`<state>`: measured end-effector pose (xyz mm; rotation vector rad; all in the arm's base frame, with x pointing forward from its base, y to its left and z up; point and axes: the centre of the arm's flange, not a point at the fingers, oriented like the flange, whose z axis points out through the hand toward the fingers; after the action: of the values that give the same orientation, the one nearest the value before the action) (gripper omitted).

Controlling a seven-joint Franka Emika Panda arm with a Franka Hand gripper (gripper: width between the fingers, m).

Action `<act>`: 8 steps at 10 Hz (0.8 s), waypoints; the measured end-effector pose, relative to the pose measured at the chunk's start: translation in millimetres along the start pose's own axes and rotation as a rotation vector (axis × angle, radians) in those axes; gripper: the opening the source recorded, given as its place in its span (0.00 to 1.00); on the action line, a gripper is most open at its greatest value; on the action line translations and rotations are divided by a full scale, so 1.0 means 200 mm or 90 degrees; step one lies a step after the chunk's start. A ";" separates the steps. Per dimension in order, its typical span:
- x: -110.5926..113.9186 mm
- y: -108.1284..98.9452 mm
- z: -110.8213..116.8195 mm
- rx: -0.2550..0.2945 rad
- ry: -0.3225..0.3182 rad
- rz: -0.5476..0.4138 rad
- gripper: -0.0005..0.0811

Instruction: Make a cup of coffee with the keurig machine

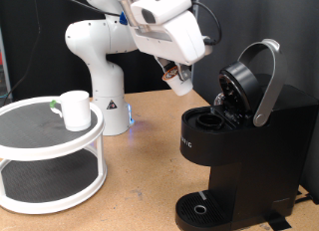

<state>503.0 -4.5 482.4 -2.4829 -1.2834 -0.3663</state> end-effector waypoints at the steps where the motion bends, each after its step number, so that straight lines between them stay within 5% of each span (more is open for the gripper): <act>1: 0.02 0.00 0.03 0.006 -0.005 -0.005 0.53; 8: 0.17 -0.06 0.22 0.002 -0.027 -0.008 0.53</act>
<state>515.8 43.4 456.4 -2.4937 -1.3147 -0.3149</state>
